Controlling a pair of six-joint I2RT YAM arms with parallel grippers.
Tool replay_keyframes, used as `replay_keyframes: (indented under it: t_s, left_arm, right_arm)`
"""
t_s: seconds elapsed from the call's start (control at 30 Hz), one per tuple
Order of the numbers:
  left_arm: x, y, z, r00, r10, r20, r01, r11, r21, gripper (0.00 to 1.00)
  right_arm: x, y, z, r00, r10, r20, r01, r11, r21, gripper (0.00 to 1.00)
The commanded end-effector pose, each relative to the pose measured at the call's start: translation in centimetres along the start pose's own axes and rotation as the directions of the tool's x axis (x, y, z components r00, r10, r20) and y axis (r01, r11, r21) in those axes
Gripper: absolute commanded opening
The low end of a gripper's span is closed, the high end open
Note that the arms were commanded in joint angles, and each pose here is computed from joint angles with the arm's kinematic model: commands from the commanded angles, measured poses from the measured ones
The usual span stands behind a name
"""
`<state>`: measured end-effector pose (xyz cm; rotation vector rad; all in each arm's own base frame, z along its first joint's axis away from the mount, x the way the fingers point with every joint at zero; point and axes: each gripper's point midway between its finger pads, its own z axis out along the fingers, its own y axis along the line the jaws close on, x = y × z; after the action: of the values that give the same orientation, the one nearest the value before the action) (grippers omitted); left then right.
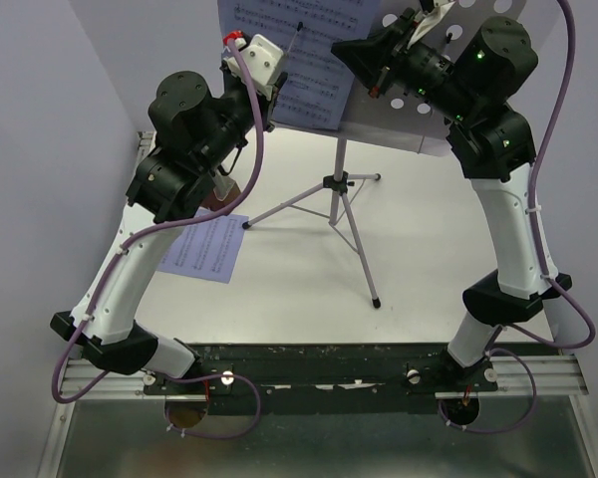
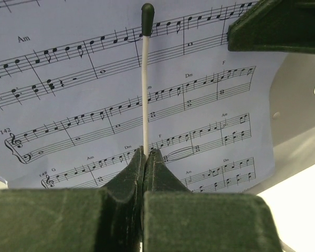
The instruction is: Set up the instrument practice props
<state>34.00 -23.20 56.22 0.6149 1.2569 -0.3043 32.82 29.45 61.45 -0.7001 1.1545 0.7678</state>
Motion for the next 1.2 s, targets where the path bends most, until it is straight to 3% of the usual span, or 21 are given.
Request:
replay_keyframes:
  t_s: [0.0,0.1,0.27,0.53,0.57,0.73,0.9,1.17]
  left_arm:
    - [0.0,-1.2,-0.6,1.0,-0.011,0.005,0.011,0.998,0.056,0.0]
    - [0.1,-1.3,-0.7,1.0,-0.014,0.007,0.014,0.998,0.06,0.0]
    - [0.3,-1.2,-0.7,1.0,-0.017,0.004,0.017,0.998,0.055,0.0]
    - [1.3,-0.7,0.0,0.999,-0.045,-0.027,0.045,0.999,0.007,0.03]
    - [1.5,-0.6,0.1,0.998,-0.048,-0.031,0.048,0.999,0.002,0.1]
    - [1.6,-0.7,0.3,0.997,-0.066,-0.036,0.066,0.998,0.0,0.23]
    - [1.3,-0.7,0.1,0.996,-0.083,-0.029,0.083,0.997,-0.002,0.46]
    - [-0.1,-0.3,-1.3,0.994,-0.11,0.003,0.11,0.994,-0.011,0.55]
  right_arm:
    - [-1.1,-0.4,0.1,0.999,-0.027,0.036,0.026,0.999,0.026,0.0]
    - [-1.2,-0.6,0.2,0.997,-0.06,0.038,0.059,0.998,0.032,0.01]
    - [-1.3,-0.7,0.1,0.997,-0.063,0.041,0.062,0.997,0.039,0.12]
    - [-1.4,-0.6,-0.1,0.997,-0.072,0.039,0.07,0.997,0.039,0.19]
    - [-1.3,-0.6,-0.1,0.997,-0.072,0.036,0.071,0.997,0.036,0.2]
    - [-1.6,-0.5,-0.3,0.996,-0.078,0.04,0.077,0.996,0.038,0.22]
    - [-1.6,-0.5,-0.7,0.996,-0.079,0.034,0.078,0.996,0.039,0.28]
    - [-2.3,-0.2,-1.9,0.994,-0.11,0.027,0.109,0.993,0.05,0.47]
